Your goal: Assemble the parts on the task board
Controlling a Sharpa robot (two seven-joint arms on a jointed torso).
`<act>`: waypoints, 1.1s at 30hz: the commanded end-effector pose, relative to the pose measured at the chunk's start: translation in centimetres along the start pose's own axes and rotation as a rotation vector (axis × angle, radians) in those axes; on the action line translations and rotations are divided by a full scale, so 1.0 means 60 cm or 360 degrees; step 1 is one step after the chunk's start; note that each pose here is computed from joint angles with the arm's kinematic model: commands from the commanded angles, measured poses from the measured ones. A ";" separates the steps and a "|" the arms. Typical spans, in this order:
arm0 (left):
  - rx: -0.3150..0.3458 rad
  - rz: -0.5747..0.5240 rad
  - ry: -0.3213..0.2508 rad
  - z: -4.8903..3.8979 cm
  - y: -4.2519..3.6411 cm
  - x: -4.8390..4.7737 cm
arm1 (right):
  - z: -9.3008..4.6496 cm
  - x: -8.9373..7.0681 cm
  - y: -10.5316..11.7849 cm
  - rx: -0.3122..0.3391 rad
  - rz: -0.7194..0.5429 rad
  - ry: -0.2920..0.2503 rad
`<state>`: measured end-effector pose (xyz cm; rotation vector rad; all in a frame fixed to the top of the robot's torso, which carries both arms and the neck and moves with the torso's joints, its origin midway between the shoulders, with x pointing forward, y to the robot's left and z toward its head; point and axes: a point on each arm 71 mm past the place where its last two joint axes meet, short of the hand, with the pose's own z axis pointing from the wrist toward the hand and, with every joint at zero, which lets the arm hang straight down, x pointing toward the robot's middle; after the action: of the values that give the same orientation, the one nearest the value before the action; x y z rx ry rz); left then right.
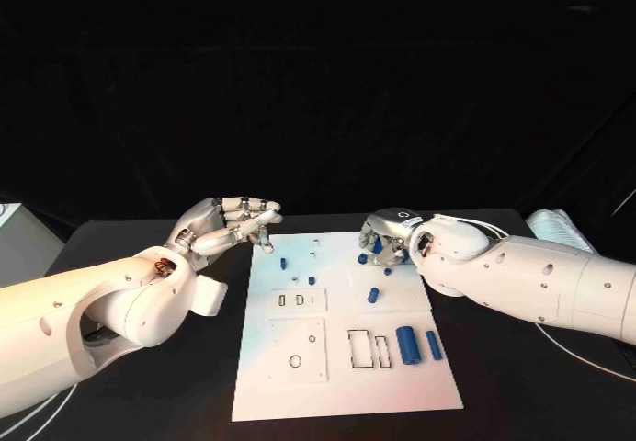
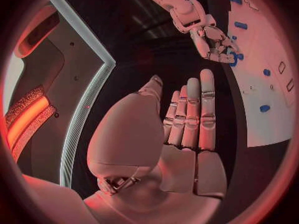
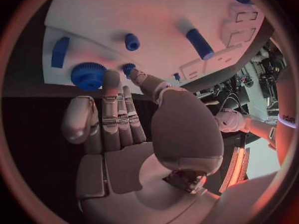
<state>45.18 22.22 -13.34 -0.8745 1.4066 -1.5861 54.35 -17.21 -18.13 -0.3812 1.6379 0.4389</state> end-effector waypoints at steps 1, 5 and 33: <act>0.0015 -0.0007 0.0032 0.001 -0.003 0.004 | 0.002 0.005 0.003 -0.0014 -0.0021 0.0035; 0.0015 -0.0007 0.0032 0.001 -0.003 0.004 | 0.003 0.009 0.004 -0.0015 -0.0015 0.0049; 0.0016 -0.0003 0.0027 0.002 -0.005 0.001 | 0.010 0.020 0.013 -0.0034 0.0016 0.0065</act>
<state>45.26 22.29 -13.21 -0.8728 1.4051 -1.5845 54.44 -16.40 -19.16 -0.3857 1.6645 0.4491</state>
